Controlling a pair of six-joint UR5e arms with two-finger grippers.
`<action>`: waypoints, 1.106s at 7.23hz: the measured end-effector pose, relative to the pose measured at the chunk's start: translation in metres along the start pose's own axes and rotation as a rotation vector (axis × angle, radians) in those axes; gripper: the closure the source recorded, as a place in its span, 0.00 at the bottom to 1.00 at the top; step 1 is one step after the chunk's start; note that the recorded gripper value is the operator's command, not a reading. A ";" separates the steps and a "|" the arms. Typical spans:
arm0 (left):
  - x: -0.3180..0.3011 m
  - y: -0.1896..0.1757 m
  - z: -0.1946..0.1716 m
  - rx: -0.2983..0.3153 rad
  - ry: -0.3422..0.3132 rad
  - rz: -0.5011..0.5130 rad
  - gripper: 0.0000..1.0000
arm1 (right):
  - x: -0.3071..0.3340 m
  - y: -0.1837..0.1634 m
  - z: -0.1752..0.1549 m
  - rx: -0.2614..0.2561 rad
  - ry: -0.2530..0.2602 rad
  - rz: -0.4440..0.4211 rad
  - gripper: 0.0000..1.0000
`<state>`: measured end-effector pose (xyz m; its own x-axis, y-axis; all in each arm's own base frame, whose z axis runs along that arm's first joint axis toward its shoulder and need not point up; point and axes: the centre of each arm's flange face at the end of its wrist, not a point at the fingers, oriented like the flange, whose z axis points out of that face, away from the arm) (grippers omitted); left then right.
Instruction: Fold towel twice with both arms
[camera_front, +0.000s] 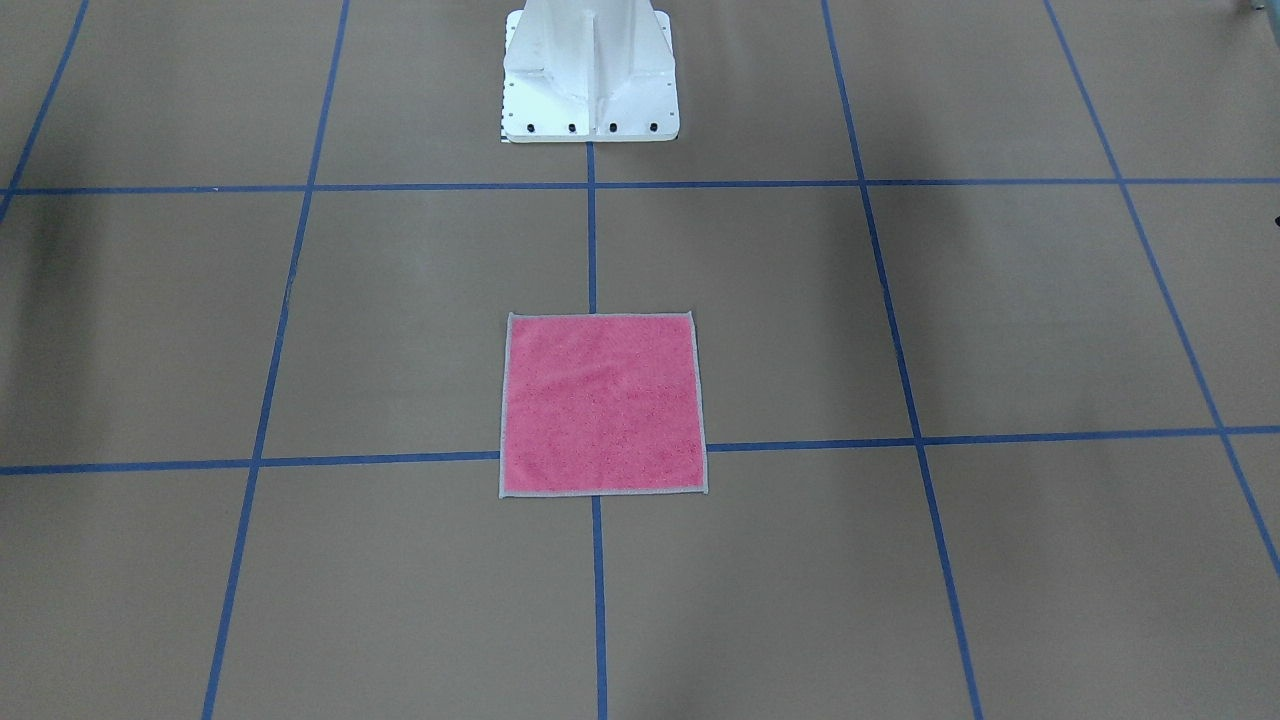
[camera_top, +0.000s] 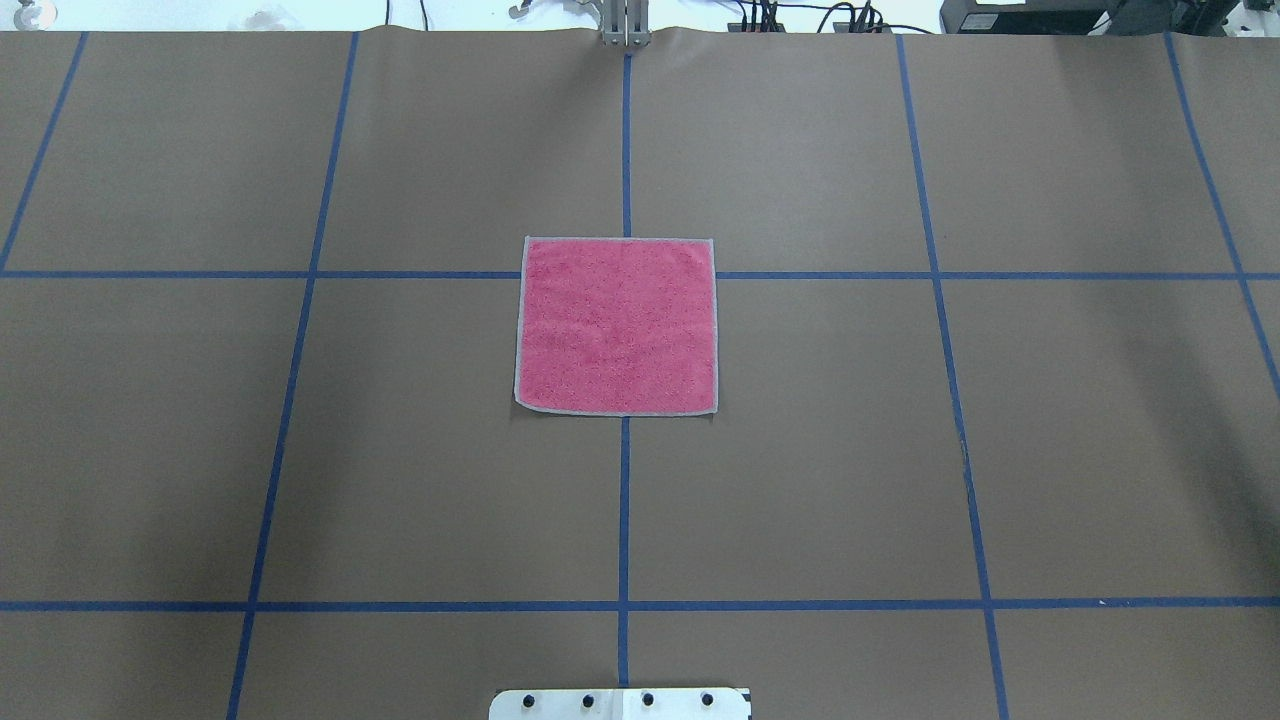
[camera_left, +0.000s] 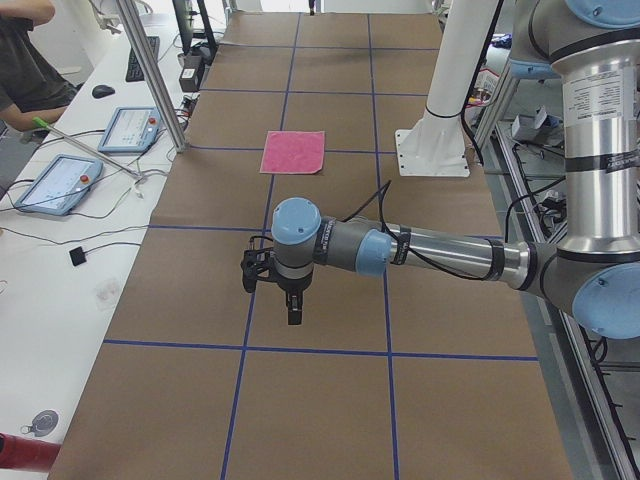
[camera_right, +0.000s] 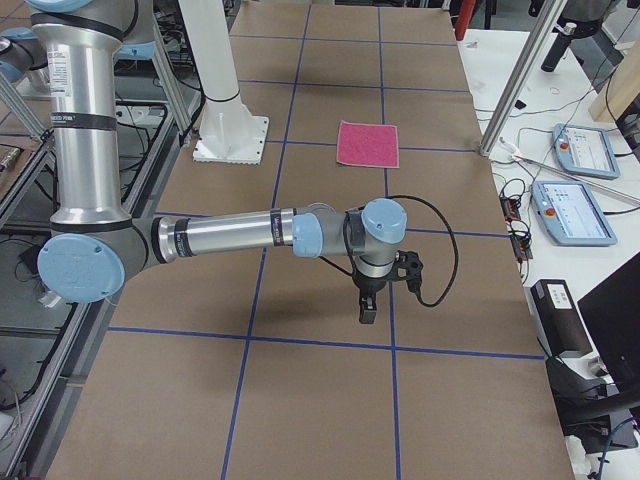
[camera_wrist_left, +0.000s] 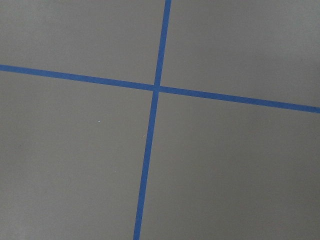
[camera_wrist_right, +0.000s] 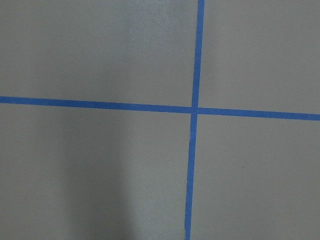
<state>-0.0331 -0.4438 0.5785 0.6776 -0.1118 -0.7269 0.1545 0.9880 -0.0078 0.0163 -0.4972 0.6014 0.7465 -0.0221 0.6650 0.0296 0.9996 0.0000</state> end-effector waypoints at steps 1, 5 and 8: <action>0.000 0.000 0.000 0.002 0.000 0.001 0.00 | -0.001 0.001 0.002 -0.005 -0.021 0.002 0.00; 0.003 0.001 0.000 0.004 0.006 0.003 0.00 | -0.005 0.000 0.001 -0.005 -0.053 -0.001 0.00; 0.002 0.001 0.003 -0.005 0.010 -0.004 0.00 | -0.018 -0.004 0.008 -0.021 -0.055 -0.025 0.00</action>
<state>-0.0298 -0.4431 0.5790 0.6698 -0.1143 -0.7337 0.1531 0.9881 -0.0142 -0.0031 -0.5010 0.5955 0.7080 -0.0456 0.7048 0.0625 0.9980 0.0018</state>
